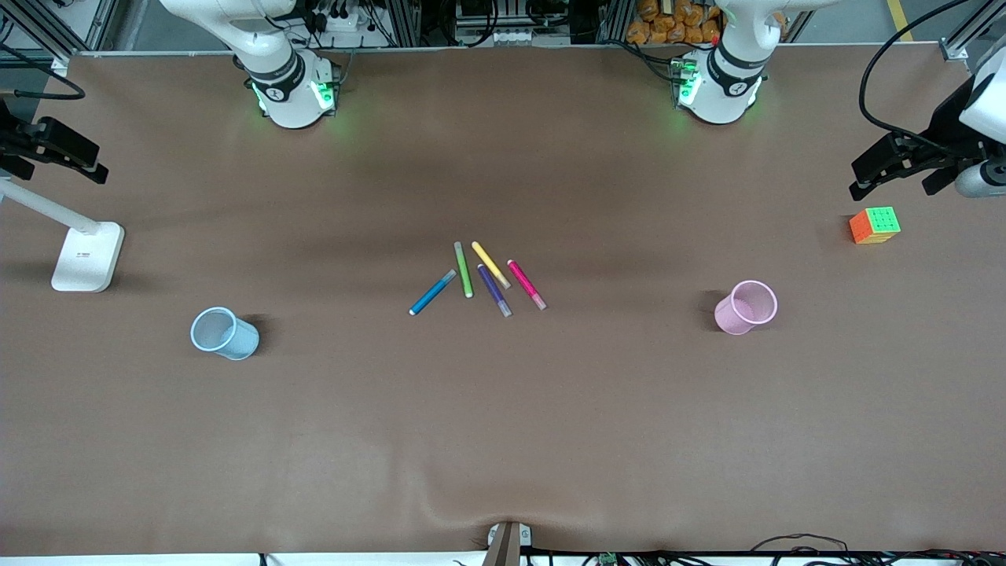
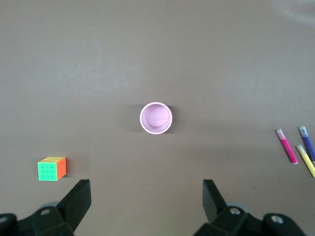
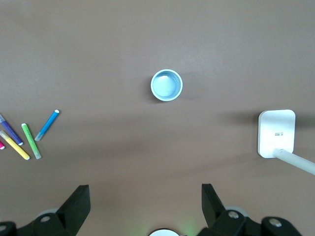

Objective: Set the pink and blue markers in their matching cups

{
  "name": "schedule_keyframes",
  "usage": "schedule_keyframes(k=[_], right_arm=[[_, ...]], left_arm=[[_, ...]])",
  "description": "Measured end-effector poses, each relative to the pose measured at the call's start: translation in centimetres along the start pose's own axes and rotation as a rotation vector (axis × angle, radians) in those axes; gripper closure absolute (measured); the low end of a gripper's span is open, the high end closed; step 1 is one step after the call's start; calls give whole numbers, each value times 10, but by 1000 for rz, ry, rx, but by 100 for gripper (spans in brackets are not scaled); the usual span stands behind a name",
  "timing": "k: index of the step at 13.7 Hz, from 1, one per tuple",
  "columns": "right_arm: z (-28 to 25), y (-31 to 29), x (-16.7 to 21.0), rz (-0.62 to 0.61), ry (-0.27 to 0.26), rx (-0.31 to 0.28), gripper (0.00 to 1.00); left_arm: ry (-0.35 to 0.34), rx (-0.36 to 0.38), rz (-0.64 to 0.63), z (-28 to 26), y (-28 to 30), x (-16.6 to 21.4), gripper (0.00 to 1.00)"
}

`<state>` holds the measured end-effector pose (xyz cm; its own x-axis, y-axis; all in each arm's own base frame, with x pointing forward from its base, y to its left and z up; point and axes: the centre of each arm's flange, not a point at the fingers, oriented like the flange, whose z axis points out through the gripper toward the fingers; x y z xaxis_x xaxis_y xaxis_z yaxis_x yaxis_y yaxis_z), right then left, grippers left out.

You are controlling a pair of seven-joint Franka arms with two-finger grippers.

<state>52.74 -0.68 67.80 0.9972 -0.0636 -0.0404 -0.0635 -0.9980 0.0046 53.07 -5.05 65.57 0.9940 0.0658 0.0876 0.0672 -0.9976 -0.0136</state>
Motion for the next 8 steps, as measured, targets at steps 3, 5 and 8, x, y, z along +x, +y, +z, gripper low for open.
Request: schedule_keyframes(k=[3, 5, 8], right_arm=[[0, 0, 0, -3, 2, 1, 0], [0, 0, 1, -4, 4, 1, 0], [0, 0, 1, -5, 4, 1, 0]], left_arm=[[2, 8, 1, 0, -1, 0, 0], [3, 10, 1, -1, -1, 0, 0], [3, 10, 1, -1, -1, 0, 0]])
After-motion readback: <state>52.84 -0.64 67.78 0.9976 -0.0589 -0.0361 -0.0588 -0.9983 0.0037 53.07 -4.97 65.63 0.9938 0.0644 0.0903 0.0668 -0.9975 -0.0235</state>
